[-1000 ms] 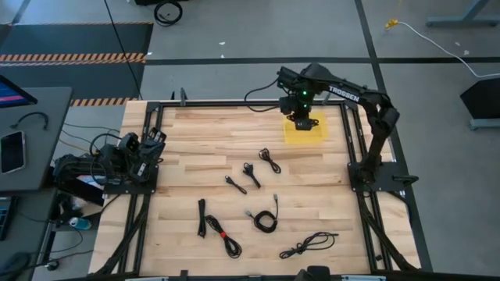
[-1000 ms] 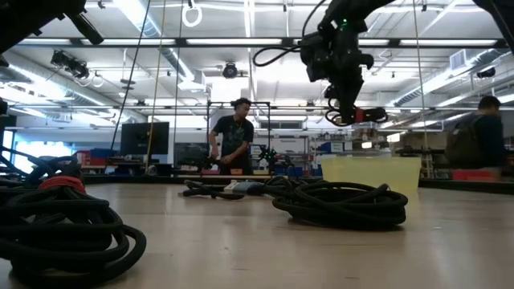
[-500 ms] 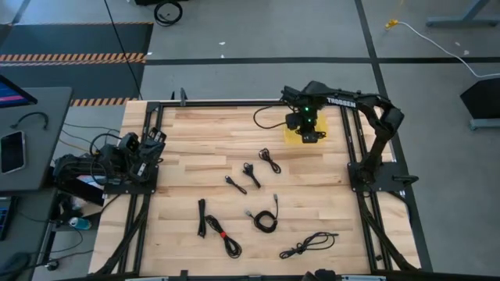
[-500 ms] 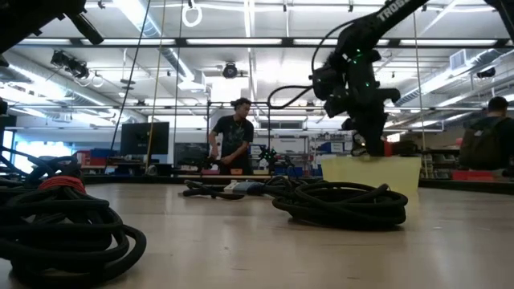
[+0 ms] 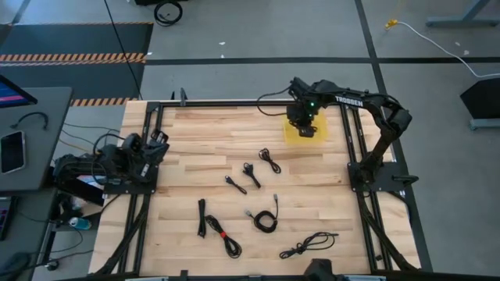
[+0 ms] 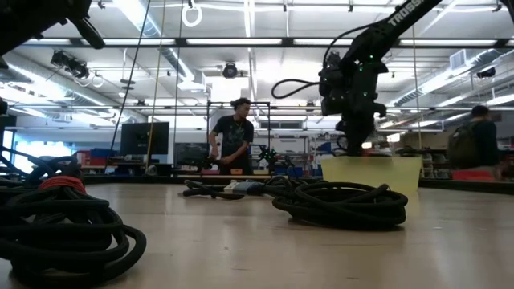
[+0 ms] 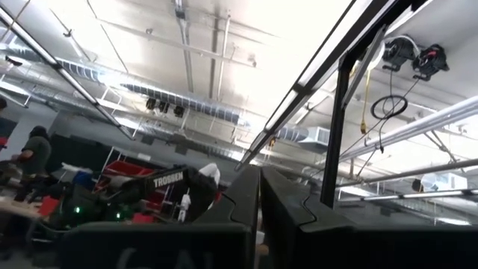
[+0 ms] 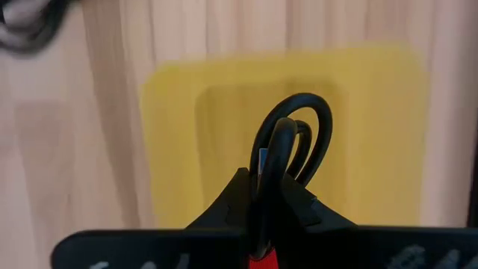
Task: Pick and place USB-C Cables
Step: Put the black charger cable into the yellow bin
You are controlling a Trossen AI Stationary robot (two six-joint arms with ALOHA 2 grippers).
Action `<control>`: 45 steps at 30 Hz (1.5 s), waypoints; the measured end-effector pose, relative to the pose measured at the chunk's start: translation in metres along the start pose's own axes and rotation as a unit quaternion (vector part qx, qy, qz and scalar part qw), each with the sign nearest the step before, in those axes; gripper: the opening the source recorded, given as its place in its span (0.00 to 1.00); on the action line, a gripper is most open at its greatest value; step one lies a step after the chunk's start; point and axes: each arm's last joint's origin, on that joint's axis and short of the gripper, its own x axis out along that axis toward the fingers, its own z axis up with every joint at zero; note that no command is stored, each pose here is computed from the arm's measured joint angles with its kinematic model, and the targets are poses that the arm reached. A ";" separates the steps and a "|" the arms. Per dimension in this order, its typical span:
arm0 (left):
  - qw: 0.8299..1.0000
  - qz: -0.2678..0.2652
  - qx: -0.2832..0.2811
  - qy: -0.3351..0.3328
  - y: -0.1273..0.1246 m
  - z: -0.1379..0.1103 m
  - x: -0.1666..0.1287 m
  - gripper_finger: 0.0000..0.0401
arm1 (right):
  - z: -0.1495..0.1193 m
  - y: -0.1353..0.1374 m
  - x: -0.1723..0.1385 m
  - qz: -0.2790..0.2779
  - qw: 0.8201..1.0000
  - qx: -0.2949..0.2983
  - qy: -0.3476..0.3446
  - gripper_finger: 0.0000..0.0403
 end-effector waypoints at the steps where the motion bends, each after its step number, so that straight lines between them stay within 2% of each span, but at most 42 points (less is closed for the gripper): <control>1: 1.000 0.001 0.000 0.003 0.000 -0.001 0.000 0.06 | 0.001 0.000 0.000 -0.001 1.000 -0.002 -0.004 0.06; 11: 1.000 0.001 0.001 0.003 0.000 -0.001 0.000 0.06 | -0.001 0.001 0.003 0.021 1.000 -0.013 -0.004 0.06; 21: 1.000 0.001 0.001 0.003 0.000 -0.001 0.000 0.06 | -0.022 0.013 0.033 0.046 0.999 0.007 0.020 0.06; 29: 1.000 0.001 0.001 0.003 0.000 -0.001 0.000 0.06 | -0.022 0.015 0.037 0.047 0.999 0.015 0.019 0.06; 31: 1.000 0.001 0.001 0.003 0.000 -0.001 0.000 0.06 | -0.021 0.016 0.038 0.046 0.999 0.013 0.019 0.10; 37: 1.000 0.001 0.001 0.003 0.000 -0.001 0.000 0.06 | -0.018 0.019 0.039 0.026 0.999 0.001 0.032 0.30; 41: 1.000 0.001 0.001 0.003 0.000 -0.001 0.000 0.06 | -0.012 0.022 0.035 0.022 0.999 -0.004 0.035 0.33; 45: 1.000 0.001 0.001 0.003 0.000 -0.001 0.000 0.06 | 0.005 0.019 0.019 -0.003 0.999 -0.017 0.027 0.32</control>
